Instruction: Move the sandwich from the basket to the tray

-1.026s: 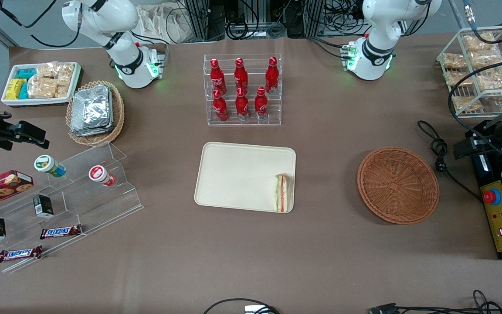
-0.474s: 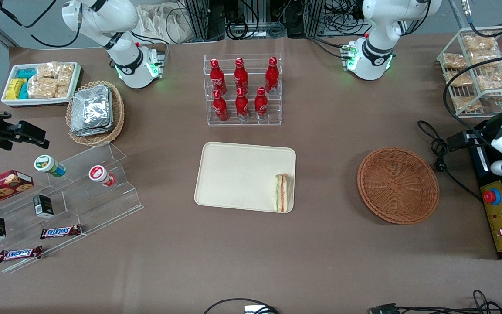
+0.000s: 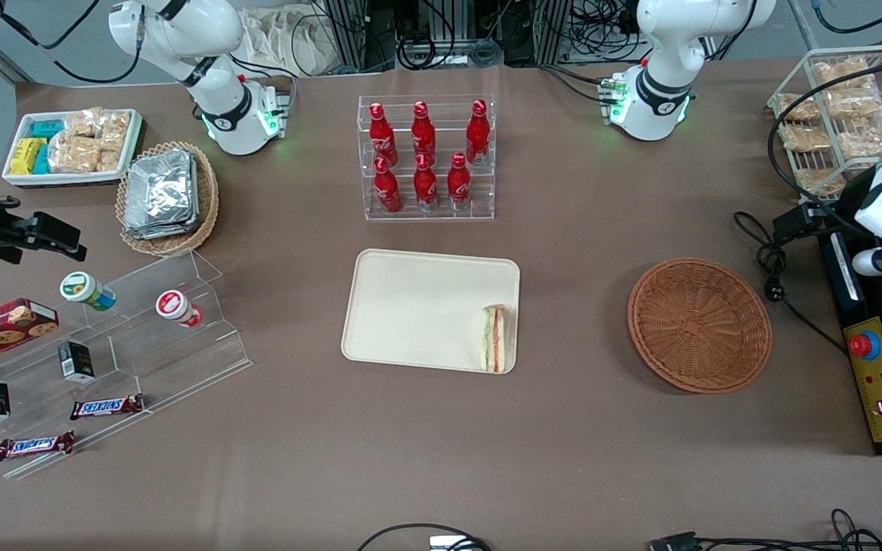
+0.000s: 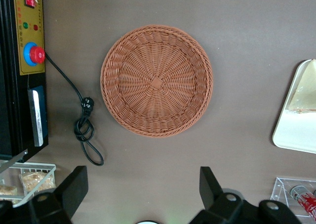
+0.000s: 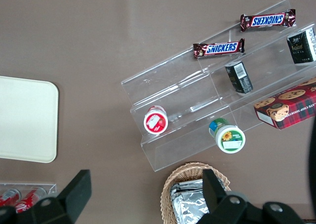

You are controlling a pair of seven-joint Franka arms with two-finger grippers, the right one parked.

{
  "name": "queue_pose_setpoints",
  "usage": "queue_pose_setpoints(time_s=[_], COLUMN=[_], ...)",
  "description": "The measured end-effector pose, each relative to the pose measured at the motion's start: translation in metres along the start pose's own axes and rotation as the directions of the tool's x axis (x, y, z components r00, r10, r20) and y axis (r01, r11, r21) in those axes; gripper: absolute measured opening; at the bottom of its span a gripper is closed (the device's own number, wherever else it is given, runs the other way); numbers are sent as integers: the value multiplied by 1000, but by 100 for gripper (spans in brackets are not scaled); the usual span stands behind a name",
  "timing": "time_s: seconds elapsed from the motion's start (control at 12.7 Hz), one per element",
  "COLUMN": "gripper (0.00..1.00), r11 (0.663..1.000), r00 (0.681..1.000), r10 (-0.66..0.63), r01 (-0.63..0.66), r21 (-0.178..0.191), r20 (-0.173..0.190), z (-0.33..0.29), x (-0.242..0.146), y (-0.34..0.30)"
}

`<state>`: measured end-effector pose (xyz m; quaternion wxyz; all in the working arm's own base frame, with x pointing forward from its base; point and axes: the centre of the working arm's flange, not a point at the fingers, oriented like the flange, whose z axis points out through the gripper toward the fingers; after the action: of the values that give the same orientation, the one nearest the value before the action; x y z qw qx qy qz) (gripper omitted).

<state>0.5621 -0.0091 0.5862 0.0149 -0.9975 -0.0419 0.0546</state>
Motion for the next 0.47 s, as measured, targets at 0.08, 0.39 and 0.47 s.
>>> queue_pose_setpoints(time_s=[0.08,0.39,0.47], gripper=[100,100,100], r11=[1000,1000,999], r00=[1000,999,999], r10=[-19,-29,-33], r01=[19,29,33], r21=[-4,-8,-6], r20=[8,18,18], z=[2,3,3], x=[0,0,0], y=[-9,-12,-12])
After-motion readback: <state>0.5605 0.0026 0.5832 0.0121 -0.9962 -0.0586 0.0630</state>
